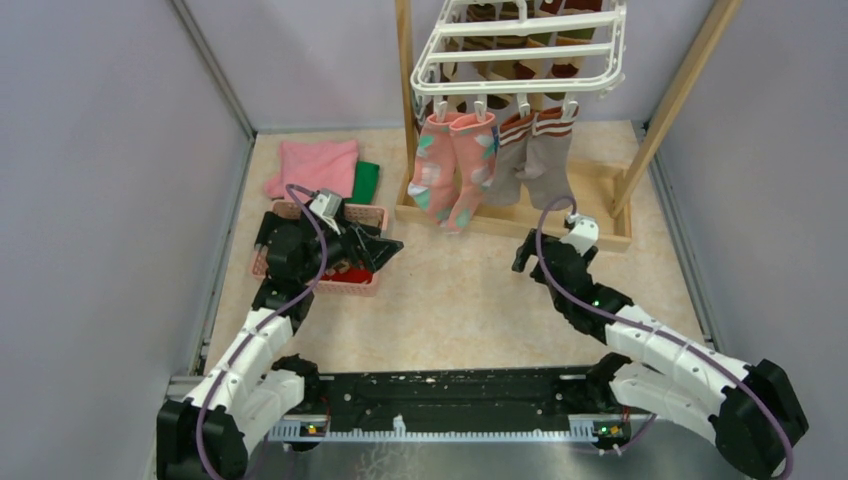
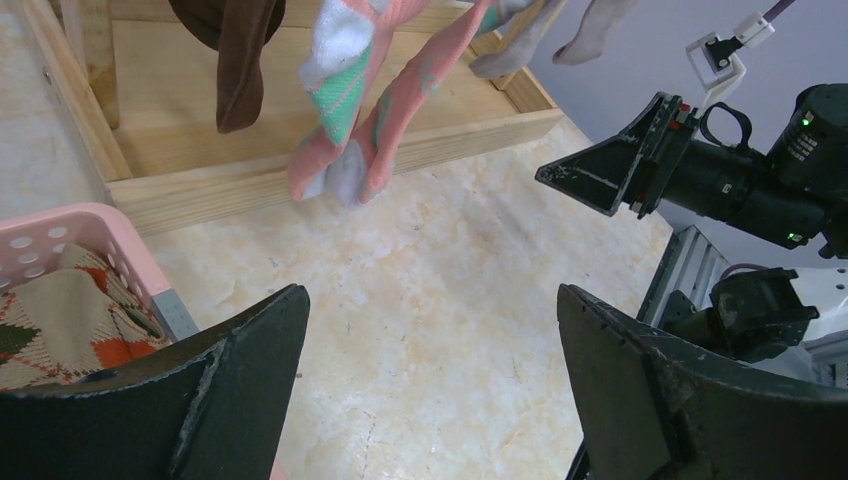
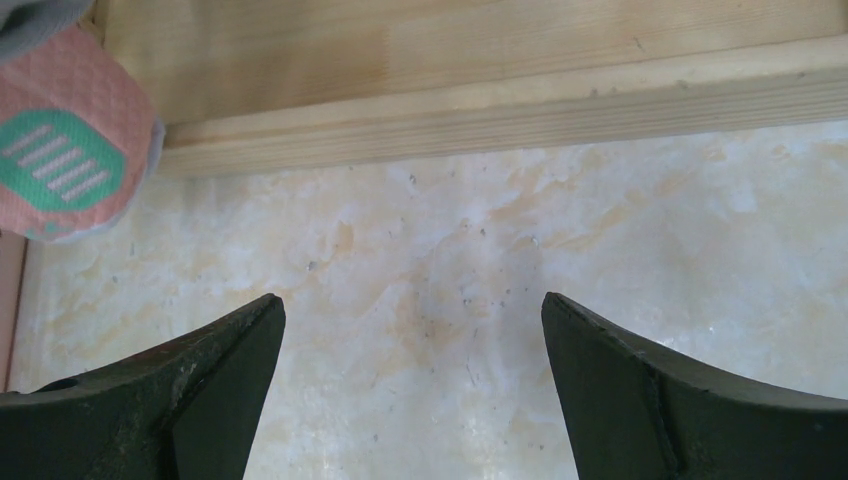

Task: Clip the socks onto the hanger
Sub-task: Reset both arms

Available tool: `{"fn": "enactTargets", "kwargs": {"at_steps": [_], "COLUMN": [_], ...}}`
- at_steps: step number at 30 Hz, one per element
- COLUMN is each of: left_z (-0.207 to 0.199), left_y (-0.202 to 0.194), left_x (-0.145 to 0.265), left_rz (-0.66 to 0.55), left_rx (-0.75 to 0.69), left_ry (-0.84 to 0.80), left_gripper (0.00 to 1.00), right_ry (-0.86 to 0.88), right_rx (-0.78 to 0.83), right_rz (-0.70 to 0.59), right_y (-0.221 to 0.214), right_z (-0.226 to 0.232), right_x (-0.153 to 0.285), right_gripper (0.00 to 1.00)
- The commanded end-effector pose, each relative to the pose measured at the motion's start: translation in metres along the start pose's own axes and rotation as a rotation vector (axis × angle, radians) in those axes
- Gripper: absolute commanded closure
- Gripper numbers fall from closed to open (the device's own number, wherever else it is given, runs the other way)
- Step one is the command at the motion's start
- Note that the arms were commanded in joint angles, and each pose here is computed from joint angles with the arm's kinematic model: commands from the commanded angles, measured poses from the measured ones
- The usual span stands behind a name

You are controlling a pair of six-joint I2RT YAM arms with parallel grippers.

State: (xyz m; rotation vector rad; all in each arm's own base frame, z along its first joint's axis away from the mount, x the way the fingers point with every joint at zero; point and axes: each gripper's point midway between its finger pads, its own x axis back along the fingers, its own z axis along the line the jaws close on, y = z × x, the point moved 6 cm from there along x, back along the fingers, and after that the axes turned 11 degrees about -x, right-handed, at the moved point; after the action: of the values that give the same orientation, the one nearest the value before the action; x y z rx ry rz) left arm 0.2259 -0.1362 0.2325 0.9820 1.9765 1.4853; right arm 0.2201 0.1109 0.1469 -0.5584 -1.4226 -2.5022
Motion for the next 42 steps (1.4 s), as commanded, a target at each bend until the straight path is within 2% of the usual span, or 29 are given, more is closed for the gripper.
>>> {"fn": "enactTargets", "kwargs": {"at_steps": [1,7,12,16,18,27,42], "left_z": [-0.003,-0.004,-0.011,-0.014,-0.014,-0.008,-0.001], "left_y": [0.008,0.008,0.009,0.006,0.005,0.009,0.022], "left_x": [0.001,0.002,0.004,0.003,0.003,0.008,0.018], "left_rz": [-0.038,-0.045,-0.098,-0.128,-0.12,-0.09,-0.031], "left_rx": [-0.026,-0.035,-0.038,-0.026,-0.024,-0.042,-0.126], "left_ry": [-0.021,-0.017,-0.071,-0.111,-0.112,-0.016,0.12], "left_gripper": [0.01,0.01,0.01,0.01,0.01,0.01,0.01], "right_ry": [-0.011,0.082,0.169,0.135,0.074,0.133,0.077], "right_rx": [0.059,0.085,0.081,0.076,0.107,0.159,0.14], "right_rz": [-0.047,-0.039,-0.102,-0.109,-0.065,-0.091,-0.193], "right_y": [0.006,0.004,0.015,0.018,0.009,0.013,0.031], "right_z": [0.02,0.035,0.038,0.039,0.035,0.057,0.046], "right_x": [0.004,0.012,0.021,0.019,0.014,0.017,0.024], "right_gripper": [0.01,0.01,0.01,0.01,0.01,0.01,0.01]}}
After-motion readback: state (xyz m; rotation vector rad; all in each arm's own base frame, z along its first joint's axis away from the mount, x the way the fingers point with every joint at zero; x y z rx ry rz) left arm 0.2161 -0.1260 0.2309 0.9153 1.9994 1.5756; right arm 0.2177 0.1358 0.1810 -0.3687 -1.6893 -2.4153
